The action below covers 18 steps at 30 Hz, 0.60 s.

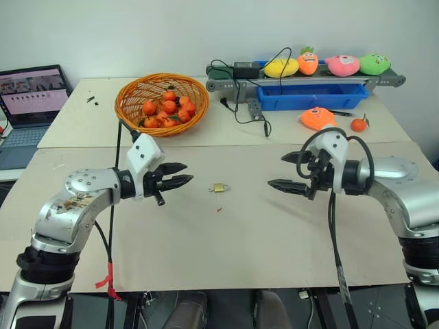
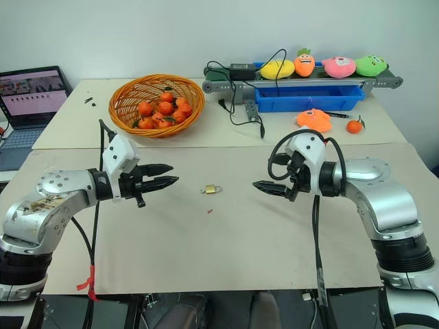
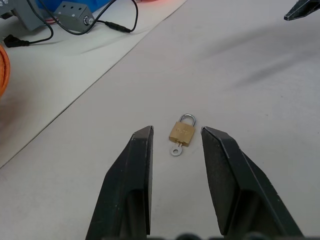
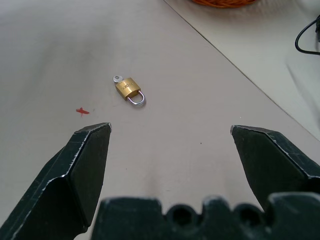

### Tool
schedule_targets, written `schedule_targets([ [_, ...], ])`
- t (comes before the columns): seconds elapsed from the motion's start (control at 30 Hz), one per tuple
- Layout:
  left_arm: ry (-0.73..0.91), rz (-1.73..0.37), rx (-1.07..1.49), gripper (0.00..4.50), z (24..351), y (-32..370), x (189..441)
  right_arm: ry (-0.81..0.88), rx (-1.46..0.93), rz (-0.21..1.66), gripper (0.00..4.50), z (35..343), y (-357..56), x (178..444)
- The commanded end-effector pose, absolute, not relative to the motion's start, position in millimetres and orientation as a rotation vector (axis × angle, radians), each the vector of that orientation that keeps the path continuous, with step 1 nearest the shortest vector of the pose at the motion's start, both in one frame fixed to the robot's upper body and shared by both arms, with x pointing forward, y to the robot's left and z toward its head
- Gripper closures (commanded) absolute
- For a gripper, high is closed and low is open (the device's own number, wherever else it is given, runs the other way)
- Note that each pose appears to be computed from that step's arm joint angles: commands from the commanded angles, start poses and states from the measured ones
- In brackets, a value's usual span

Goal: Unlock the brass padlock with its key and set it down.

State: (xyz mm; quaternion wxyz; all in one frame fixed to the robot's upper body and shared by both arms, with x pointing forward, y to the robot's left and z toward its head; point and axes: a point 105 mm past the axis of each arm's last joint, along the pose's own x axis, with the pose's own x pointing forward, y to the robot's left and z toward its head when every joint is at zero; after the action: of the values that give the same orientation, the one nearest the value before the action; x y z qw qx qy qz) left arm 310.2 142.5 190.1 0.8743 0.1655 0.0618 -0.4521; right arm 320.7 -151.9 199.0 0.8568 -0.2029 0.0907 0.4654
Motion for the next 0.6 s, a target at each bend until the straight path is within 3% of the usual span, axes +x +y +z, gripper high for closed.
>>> schedule_targets([
  [0.03, 0.091, -0.950, 0.377, 2.92, 200, 143, 310, 0.133, -0.439, 0.984, 0.00, 214, -148, 317],
  [0.4, 0.116, -0.863, 0.374, 2.92, 201, 170, 314, 0.158, -0.467, 1.001, 0.00, 217, -159, 320],
  [0.6, 0.129, -0.798, 0.386, 2.92, 198, 180, 317, 0.122, -0.496, 1.107, 0.00, 217, -135, 330],
])
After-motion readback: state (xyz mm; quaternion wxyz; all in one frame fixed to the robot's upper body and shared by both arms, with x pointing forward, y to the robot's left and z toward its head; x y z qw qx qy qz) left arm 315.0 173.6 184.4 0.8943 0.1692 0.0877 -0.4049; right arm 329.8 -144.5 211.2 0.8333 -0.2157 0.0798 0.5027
